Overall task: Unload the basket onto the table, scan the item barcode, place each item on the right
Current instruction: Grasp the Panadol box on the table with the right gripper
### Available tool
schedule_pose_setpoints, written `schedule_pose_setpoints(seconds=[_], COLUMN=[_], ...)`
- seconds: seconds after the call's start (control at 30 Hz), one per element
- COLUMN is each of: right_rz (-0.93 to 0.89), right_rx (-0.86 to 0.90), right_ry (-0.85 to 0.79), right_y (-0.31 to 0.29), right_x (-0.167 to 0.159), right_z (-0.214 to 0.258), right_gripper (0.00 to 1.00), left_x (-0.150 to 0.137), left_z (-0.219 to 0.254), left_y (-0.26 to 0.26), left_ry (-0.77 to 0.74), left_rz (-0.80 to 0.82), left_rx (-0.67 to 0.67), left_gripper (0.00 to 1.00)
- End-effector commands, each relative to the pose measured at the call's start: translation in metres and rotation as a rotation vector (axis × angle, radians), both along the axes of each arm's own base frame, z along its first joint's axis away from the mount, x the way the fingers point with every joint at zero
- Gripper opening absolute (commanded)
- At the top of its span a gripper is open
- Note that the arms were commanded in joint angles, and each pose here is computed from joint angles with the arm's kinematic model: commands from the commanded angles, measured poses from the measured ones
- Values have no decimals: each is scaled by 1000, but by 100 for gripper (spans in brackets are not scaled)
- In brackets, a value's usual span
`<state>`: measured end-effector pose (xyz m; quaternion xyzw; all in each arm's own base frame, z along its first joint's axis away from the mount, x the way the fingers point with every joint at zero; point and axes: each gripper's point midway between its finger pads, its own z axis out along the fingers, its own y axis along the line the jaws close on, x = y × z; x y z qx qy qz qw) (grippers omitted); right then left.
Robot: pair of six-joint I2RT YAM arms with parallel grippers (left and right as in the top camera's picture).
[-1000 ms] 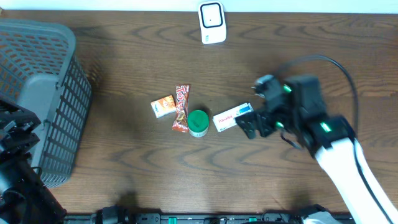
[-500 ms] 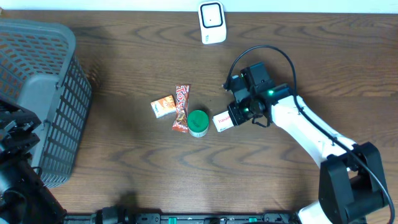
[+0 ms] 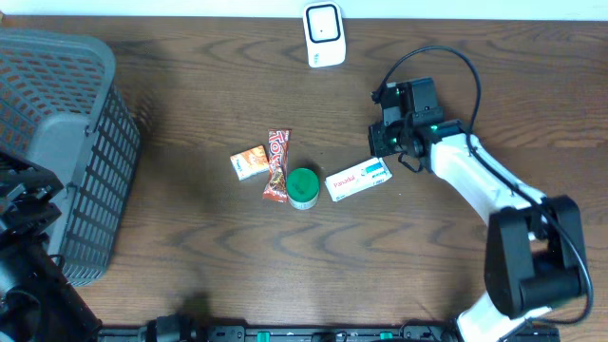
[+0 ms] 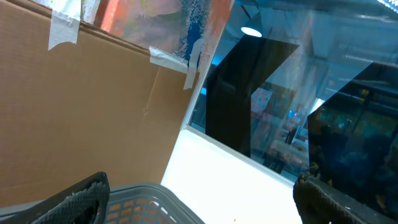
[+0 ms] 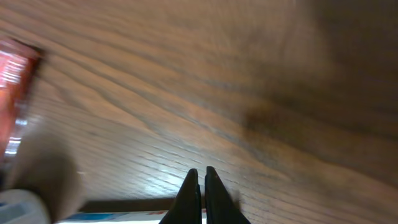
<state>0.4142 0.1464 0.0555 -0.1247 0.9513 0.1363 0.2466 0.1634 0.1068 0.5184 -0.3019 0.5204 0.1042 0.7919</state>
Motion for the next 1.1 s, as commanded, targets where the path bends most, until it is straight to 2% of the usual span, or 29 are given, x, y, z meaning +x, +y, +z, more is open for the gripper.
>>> schedule_pose_setpoints(seconds=[0.0,0.2,0.33,0.7,0.87,1.07], right_rz=[-19,-35,-48,-54,0,29], right_rx=[-5,-8,-38,-106,49,160], right_ry=[33,74,132,437,593,671], right_y=[0,0,-9,-29,-4,12], right_x=[5,4,-7,-78,-112,-128], right_z=[-17,-36,-43,-61,-50,-39], right_gripper=[1,1,1,1,1,1], left_x=[0,0,0,0,0,0], left_z=[-3,-3,-3,-3,-3,-3], left_y=[3,3,3,3,3,3], left_ry=[-3,-3,-3,-3,-3,-3], left_rz=[14,14,14,14,14,14], left_rx=[-12,-12,-12,-12,-12,-12], left_gripper=[95,95,95,95,95,95])
